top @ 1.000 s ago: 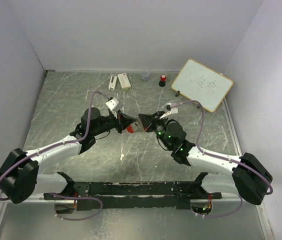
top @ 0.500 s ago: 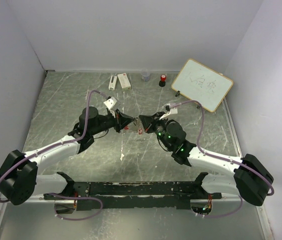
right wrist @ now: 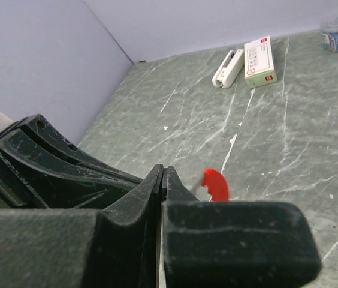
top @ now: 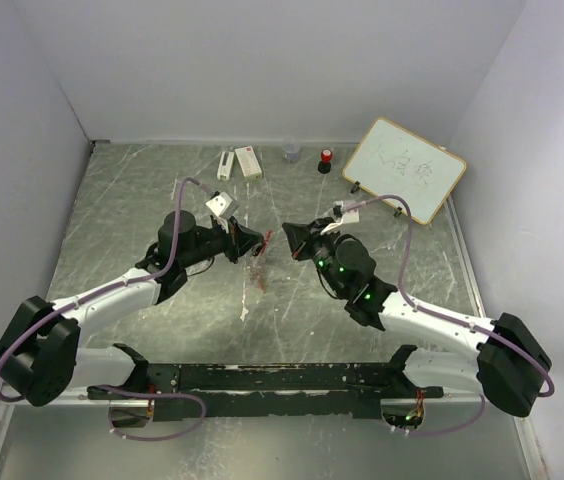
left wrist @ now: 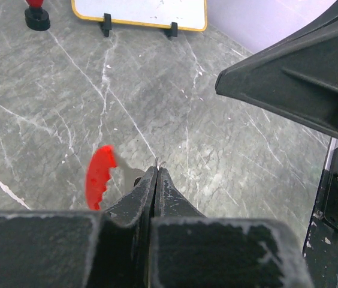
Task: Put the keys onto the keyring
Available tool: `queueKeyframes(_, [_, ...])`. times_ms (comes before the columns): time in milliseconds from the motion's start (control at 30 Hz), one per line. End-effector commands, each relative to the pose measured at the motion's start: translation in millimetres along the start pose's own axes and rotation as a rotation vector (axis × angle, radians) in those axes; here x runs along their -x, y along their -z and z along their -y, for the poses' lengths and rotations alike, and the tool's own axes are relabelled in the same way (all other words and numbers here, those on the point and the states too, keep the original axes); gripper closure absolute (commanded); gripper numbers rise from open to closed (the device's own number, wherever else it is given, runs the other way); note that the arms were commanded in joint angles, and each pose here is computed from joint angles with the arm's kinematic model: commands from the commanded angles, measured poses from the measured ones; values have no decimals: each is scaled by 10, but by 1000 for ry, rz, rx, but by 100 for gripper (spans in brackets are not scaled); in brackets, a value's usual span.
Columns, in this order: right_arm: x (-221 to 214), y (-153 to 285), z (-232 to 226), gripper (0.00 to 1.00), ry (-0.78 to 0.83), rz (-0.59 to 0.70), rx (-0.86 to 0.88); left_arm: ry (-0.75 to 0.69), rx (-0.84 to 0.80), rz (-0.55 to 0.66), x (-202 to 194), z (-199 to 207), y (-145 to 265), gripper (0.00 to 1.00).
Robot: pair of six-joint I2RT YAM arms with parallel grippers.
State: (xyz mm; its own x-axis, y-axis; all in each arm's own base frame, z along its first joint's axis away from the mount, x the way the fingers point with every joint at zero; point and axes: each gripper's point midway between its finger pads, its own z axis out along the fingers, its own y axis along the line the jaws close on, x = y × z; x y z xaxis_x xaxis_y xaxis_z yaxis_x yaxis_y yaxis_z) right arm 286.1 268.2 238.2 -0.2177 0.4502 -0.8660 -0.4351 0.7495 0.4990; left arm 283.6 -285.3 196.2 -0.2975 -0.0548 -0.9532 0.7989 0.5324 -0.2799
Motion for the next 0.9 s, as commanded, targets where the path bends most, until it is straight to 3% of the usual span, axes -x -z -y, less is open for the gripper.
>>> queueKeyframes(0, [134, -24, -40, 100, 39, 16, -6, -20, -26, 49, 162, 38, -11, 93])
queueKeyframes(400, [-4, -77, -30, 100, 74, -47, -8, -39, -19, 42, 194, 42, 29, 93])
queueKeyframes(567, [-163, -73, -96, 99, 201, -167, 43, -39, -27, 38, 188, 55, 28, 93])
queueKeyframes(700, [-244, -62, -103, 83, 310, -260, 64, -42, -41, 27, 178, 72, 19, 93])
queueKeyframes(867, [-287, -10, 34, 79, 423, -321, 28, -54, -59, 20, 208, 103, 10, 93])
